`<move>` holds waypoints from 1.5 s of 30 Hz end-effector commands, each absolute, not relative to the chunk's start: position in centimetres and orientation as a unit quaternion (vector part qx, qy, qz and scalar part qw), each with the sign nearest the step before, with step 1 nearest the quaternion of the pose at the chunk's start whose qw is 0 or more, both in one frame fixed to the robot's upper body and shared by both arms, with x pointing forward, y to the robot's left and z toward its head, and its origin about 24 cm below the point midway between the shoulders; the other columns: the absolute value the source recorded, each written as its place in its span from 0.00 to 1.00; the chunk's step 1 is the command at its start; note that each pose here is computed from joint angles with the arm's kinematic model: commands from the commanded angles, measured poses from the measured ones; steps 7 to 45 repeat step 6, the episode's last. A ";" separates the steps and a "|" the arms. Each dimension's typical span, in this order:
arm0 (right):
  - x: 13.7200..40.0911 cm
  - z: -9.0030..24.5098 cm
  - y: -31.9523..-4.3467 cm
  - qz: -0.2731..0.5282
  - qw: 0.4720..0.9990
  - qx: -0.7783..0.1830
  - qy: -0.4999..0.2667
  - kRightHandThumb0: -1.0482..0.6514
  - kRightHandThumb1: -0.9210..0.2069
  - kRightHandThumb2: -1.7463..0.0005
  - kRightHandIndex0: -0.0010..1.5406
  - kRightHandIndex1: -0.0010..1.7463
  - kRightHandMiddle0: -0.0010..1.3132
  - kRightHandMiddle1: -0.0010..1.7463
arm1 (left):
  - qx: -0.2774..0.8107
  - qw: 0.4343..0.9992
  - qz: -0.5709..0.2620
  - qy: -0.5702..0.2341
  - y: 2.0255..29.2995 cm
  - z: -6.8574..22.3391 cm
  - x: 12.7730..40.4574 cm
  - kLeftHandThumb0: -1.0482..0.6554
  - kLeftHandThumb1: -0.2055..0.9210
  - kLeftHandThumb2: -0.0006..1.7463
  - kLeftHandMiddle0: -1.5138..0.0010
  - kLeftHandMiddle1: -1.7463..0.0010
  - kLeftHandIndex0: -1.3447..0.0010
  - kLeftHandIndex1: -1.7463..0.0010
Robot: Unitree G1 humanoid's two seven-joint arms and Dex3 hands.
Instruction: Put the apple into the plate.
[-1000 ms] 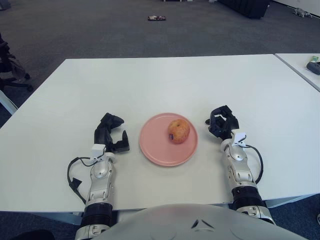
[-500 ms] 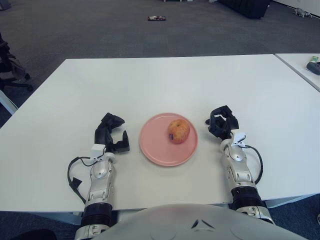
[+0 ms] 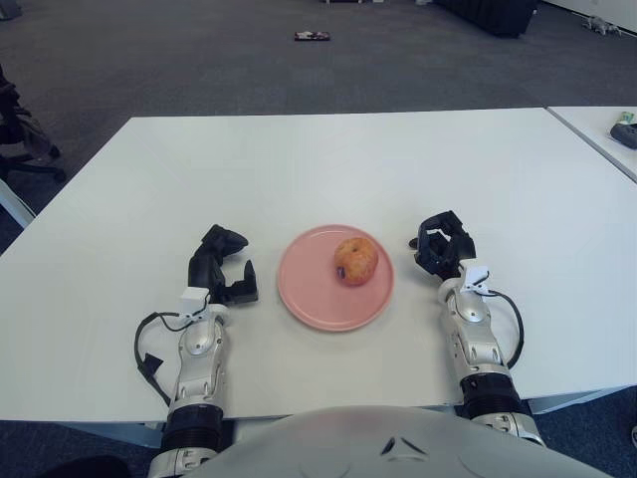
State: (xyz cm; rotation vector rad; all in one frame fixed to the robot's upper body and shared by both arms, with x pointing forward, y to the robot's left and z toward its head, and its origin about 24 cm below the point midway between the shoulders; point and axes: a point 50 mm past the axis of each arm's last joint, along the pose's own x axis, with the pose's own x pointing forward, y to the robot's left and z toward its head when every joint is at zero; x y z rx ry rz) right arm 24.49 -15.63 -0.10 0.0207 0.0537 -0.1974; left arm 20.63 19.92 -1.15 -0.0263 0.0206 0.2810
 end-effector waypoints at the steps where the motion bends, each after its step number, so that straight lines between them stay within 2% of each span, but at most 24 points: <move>1: 23.8 -1.0 -15.6 -0.104 0.993 0.010 0.049 0.39 0.28 0.45 0.40 0.79 0.29 1.00 | -0.013 0.990 0.138 0.039 19.9 -2.1 20.0 0.61 0.13 1.00 0.39 0.00 0.51 0.02; 45: 23.8 -0.8 -15.6 -0.102 0.994 0.011 0.045 0.39 0.27 0.45 0.40 0.78 0.29 1.00 | -0.013 0.990 0.134 0.040 19.8 -2.1 20.1 0.61 0.13 1.00 0.39 0.00 0.52 0.01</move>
